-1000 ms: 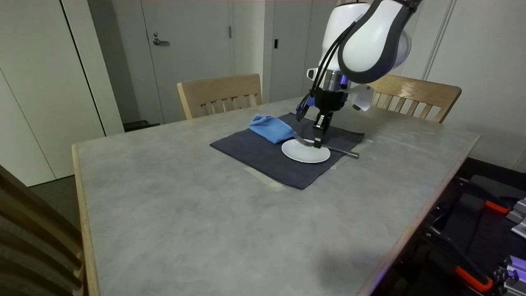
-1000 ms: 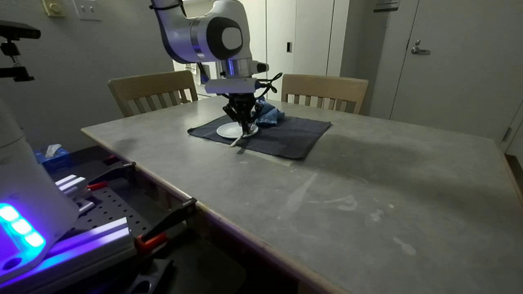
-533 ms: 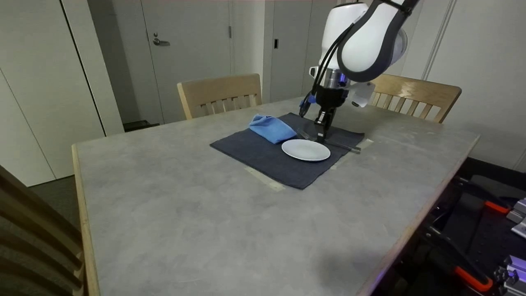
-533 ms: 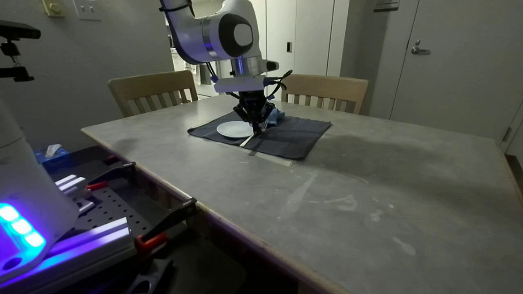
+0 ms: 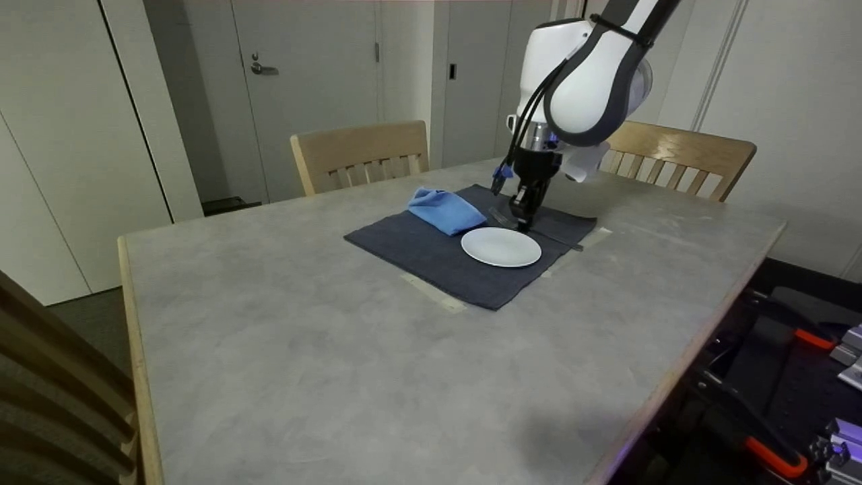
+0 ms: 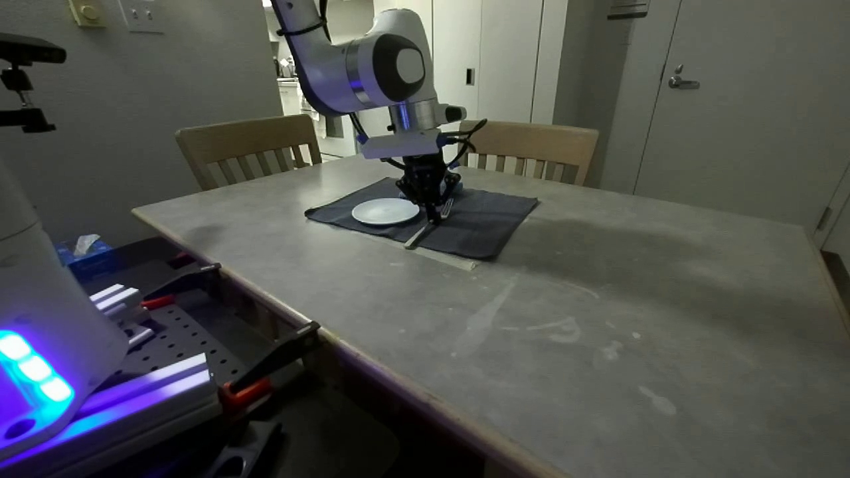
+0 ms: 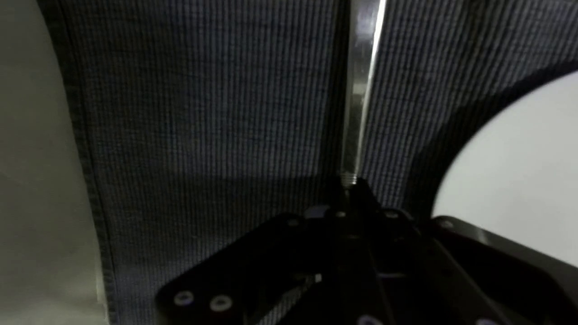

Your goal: Take the fork off the white plate and position it on the gray table mat

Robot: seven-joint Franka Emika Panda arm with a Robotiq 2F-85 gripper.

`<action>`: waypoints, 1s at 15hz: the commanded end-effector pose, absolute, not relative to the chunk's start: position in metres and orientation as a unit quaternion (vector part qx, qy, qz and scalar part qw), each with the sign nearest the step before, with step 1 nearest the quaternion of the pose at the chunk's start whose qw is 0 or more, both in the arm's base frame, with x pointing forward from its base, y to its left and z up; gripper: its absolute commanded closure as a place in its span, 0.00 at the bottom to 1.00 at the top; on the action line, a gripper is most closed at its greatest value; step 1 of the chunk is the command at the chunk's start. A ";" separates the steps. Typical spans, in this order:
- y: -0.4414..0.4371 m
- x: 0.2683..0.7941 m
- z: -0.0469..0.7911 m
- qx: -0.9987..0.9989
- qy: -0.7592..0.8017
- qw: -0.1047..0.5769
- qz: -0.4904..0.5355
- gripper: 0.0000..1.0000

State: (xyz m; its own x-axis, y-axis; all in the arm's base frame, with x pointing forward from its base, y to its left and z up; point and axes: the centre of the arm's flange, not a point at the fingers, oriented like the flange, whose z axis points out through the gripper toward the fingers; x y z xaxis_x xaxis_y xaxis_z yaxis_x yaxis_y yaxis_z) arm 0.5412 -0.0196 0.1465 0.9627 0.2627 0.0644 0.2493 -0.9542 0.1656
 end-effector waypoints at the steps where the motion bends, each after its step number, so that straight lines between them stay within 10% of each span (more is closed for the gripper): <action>1: -0.028 0.555 0.137 0.986 0.126 0.100 0.047 0.98; 15: -0.041 0.520 0.134 0.988 0.089 0.124 0.008 0.98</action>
State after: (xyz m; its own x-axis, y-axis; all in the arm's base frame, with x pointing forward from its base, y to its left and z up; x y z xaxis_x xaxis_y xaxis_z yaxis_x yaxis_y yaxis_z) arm 0.5490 -0.0318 0.1445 0.9748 0.2142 0.0628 0.1966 -0.9570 0.2133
